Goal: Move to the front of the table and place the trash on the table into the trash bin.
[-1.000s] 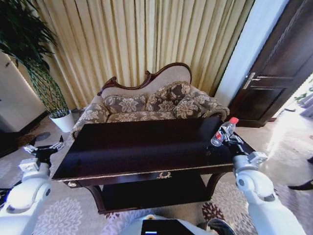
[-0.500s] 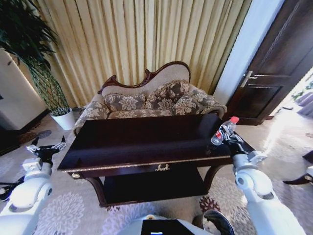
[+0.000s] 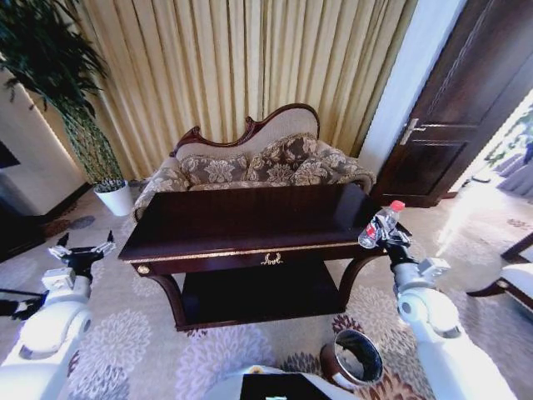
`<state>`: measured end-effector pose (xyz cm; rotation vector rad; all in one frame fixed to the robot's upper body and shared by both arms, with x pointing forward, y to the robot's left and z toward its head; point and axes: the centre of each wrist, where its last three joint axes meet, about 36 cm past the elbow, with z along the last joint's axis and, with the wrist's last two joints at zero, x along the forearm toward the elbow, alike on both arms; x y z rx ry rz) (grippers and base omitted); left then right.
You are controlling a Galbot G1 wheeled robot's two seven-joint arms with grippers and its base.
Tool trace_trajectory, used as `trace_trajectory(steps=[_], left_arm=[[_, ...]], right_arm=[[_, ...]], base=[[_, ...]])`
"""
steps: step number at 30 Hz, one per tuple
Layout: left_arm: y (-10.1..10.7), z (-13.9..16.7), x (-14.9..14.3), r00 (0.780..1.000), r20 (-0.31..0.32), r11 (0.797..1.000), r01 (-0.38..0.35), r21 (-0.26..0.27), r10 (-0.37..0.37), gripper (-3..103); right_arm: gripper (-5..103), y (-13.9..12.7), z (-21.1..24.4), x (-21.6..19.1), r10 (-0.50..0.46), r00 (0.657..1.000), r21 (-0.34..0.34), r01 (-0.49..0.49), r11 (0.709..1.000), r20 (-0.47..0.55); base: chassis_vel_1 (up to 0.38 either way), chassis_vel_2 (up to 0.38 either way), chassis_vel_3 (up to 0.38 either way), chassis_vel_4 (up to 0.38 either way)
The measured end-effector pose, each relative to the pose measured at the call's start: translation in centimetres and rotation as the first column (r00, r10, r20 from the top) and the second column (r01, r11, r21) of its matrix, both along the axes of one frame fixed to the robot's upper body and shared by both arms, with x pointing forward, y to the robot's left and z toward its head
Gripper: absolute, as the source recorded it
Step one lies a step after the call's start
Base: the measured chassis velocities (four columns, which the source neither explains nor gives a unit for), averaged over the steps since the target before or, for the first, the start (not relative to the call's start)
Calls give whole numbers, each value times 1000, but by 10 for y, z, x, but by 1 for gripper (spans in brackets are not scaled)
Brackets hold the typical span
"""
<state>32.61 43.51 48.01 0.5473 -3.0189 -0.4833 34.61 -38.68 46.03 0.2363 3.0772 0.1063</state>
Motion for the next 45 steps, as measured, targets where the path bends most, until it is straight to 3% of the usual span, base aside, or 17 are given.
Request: trace_trajectory(steps=[12, 23, 33, 37, 41, 45], left_arm=[[0, -1, -1, 1000, -1, 1000, 1, -2, -1, 100], [-16, -13, 1, 1000, -4, 1000, 17, -19, -17, 100], [-25, -8, 4, 999, 18, 999, 29, -23, -28, 100], [-27, -9, 2, 999, 18, 999, 26, -22, -26, 100], [-28, -10, 0, 1000, 17, 999, 24, -22, -23, 100], [-28, -13, -4, 1000, 21, 1000, 20, -21, -19, 100]], right_arm=[[25, -1, -8, -2, -9, 1000, 1, 9, 1000, -6], [25, 3, -35, 0, -28, 999, -22, 27, 999, -21], [25, 12, -111, 38, -77, 983, -17, 75, 997, -168], [25, 13, -160, 62, -95, 948, 26, 108, 994, -304], [25, 11, -175, 73, -105, 934, 34, 124, 992, -341], [25, 15, -191, 116, -105, 920, 58, 136, 989, -377]], base=[[263, -261, -255, 267], [311, -313, -315, 314], [23, -25, -49, 42], [-40, 52, 48, -47], [0, 0, 0, 0], [0, 0, 0, 0]])
